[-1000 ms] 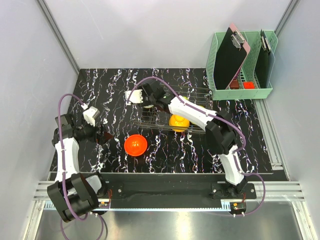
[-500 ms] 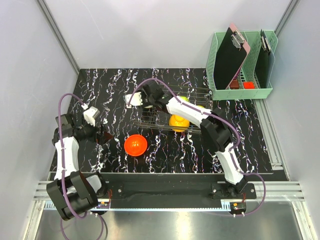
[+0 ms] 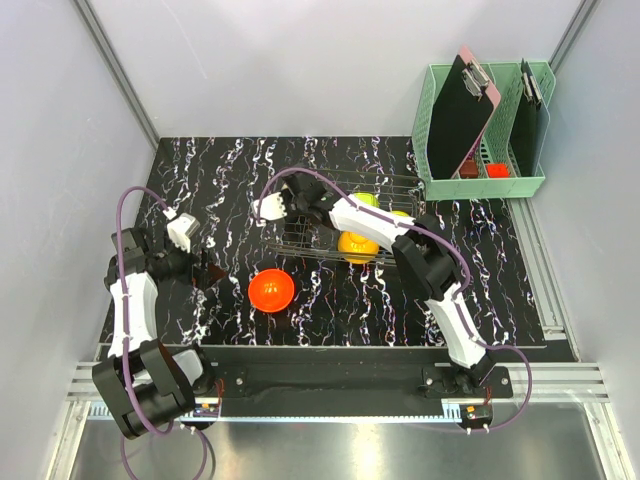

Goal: Load the bowls into the dish rack

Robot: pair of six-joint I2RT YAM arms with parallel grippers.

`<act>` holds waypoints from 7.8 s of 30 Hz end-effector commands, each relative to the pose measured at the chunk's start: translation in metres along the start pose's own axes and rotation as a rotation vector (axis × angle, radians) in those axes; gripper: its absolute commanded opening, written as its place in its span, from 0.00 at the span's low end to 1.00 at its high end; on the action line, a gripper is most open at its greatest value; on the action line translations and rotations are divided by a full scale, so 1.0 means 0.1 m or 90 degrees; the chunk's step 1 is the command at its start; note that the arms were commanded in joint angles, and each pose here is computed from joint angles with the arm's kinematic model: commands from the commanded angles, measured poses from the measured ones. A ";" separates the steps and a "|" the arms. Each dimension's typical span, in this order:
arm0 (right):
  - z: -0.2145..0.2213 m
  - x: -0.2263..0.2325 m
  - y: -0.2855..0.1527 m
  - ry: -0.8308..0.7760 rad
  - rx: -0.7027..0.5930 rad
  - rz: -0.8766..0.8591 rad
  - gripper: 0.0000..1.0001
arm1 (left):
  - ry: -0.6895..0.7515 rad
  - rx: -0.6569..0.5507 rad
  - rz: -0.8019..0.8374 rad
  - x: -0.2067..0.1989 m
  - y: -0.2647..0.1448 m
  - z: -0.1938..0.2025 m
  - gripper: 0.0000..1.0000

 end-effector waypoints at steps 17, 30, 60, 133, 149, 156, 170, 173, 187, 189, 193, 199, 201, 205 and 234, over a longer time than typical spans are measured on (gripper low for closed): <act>0.14 -0.43 -0.53 0.000 0.037 0.093 0.12 | 0.027 -0.026 0.010 -0.04 -0.04 -0.12 0.99; 0.21 -0.31 -1.00 0.042 0.049 0.072 1.00 | 0.034 -0.040 0.023 -0.10 -0.07 -0.17 0.99; 0.10 -0.35 -0.09 -0.044 -0.019 0.119 0.00 | 0.035 -0.023 0.009 0.00 -0.05 -0.15 0.99; 0.90 -0.63 -1.06 0.176 0.302 0.487 0.00 | 0.052 -0.052 0.016 -0.19 -0.17 -0.21 0.99; 0.93 -0.63 -1.56 0.243 0.355 0.531 0.00 | 0.049 -0.052 0.030 -0.20 -0.15 -0.18 0.99; 0.86 -0.38 -1.47 0.256 0.356 0.488 0.00 | 0.052 -0.054 0.028 -0.22 -0.16 -0.18 0.99; 0.84 -0.17 -1.29 0.271 0.363 0.473 0.00 | 0.052 -0.049 0.026 -0.21 -0.15 -0.14 0.99; 0.84 -0.16 -1.26 0.275 0.367 0.469 0.00 | 0.052 -0.048 0.024 -0.21 -0.15 -0.13 0.99; 0.72 0.12 -1.09 0.273 0.372 0.420 0.00 | 0.059 -0.048 0.027 -0.20 -0.15 -0.17 0.99; 0.69 0.16 -1.06 0.275 0.370 0.412 0.00 | 0.057 -0.048 0.027 -0.20 -0.15 -0.17 0.99; 0.59 0.24 -1.00 0.268 0.367 0.399 0.00 | 0.060 -0.048 0.025 -0.20 -0.15 -0.17 0.99; 0.55 0.31 -0.96 0.271 0.370 0.384 0.00 | 0.068 -0.048 0.023 -0.19 -0.16 -0.18 0.99; 0.51 0.36 -0.94 0.269 0.368 0.373 0.00 | 0.068 -0.048 0.021 -0.18 -0.16 -0.18 0.99; 0.49 0.42 -0.91 0.272 0.374 0.359 0.00 | 0.070 -0.047 0.023 -0.19 -0.16 -0.18 0.99; 0.27 0.13 -1.05 0.324 0.289 0.235 0.87 | 0.076 -0.049 0.027 -0.25 -0.19 -0.13 0.99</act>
Point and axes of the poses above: each gripper's point midway between its finger pads, its own y axis out along the fingers, its own x axis along the line the jaws close on, z = x × y, the point moved 5 cm from there along -y, back along the fingers, and after that the axes turned 14 degrees about -y, right-handed, at the moved point
